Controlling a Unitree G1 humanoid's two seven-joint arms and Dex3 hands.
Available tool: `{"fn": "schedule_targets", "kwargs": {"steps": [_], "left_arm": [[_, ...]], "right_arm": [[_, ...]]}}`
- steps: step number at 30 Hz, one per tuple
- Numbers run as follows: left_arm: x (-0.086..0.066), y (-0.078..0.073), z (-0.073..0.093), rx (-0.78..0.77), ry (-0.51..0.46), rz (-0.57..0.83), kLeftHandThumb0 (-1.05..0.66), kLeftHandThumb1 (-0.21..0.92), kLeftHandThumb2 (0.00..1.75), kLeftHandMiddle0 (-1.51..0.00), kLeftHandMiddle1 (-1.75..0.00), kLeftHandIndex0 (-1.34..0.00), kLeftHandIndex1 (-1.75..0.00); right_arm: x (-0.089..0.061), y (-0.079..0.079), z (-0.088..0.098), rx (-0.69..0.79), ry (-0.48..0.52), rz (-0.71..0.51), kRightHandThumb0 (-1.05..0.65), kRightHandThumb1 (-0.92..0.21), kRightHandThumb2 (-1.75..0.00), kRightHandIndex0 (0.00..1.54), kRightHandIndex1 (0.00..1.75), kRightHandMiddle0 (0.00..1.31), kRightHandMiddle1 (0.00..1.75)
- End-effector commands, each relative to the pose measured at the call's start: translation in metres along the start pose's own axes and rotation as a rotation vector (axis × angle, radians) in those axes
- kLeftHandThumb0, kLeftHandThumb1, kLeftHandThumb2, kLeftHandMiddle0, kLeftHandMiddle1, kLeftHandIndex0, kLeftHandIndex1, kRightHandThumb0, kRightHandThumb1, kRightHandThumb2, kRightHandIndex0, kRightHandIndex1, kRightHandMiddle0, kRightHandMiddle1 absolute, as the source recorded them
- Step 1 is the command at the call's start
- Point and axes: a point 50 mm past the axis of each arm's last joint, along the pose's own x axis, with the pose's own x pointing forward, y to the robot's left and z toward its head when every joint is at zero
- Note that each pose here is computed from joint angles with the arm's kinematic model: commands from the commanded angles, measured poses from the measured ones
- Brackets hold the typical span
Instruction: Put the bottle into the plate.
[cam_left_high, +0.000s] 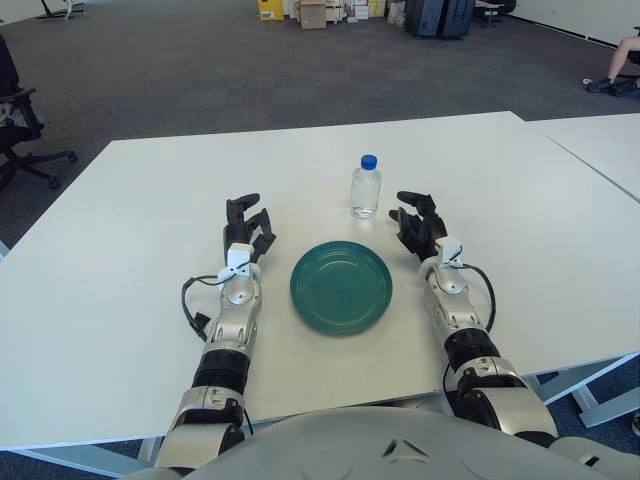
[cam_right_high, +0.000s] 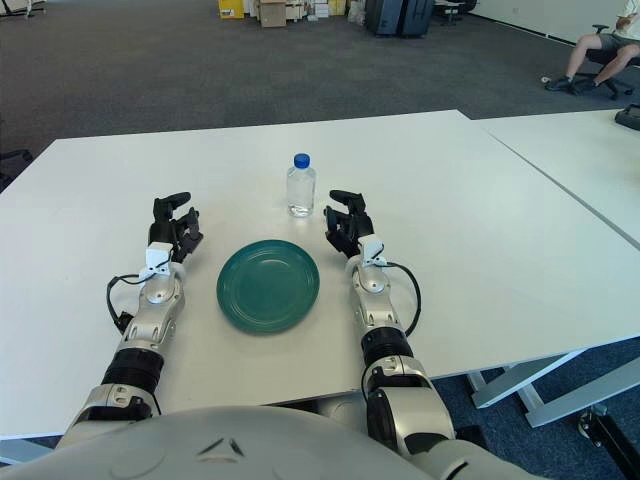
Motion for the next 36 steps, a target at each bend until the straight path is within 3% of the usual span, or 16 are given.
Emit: {"fn": "schedule_targets", "kwargs": {"steps": [1, 25, 29, 32, 36], "left_arm": [[0.007, 0.0, 0.01, -0.002, -0.04, -0.005, -0.58, 0.92, 0.75, -0.47, -0.58, -0.17, -1.11], [0.006, -0.001, 0.013, -0.013, -0.047, 0.004, -0.58, 0.92, 0.75, -0.46, -0.58, -0.17, -1.12], [0.006, -0.001, 0.013, -0.012, -0.047, 0.005, -0.59, 0.92, 0.75, -0.46, -0.58, -0.17, -1.12], [0.006, -0.001, 0.012, -0.011, -0.045, 0.006, -0.59, 0.92, 0.75, -0.46, -0.58, -0.17, -1.12], [0.007, 0.0, 0.012, -0.007, -0.045, 0.007, -0.59, 0.92, 0.75, -0.46, -0.59, -0.17, -1.12]], "right_arm": [[0.003, 0.001, 0.008, -0.001, -0.04, 0.007, -0.58, -0.92, -0.61, 0.29, 0.77, 0.01, 1.15], [0.002, -0.003, 0.009, -0.019, -0.032, -0.034, -0.57, -0.92, -0.6, 0.27, 0.79, 0.0, 1.14], [0.005, -0.009, 0.017, -0.059, -0.065, -0.098, -0.61, -0.92, -0.57, 0.18, 0.66, 0.0, 1.06], [0.015, -0.013, 0.034, -0.12, -0.12, -0.137, -0.69, -0.92, -0.49, 0.15, 0.45, 0.0, 0.88], [0.028, -0.008, 0.046, -0.175, -0.134, -0.169, -0.77, -0.92, -0.38, 0.13, 0.26, 0.0, 0.66]]}}
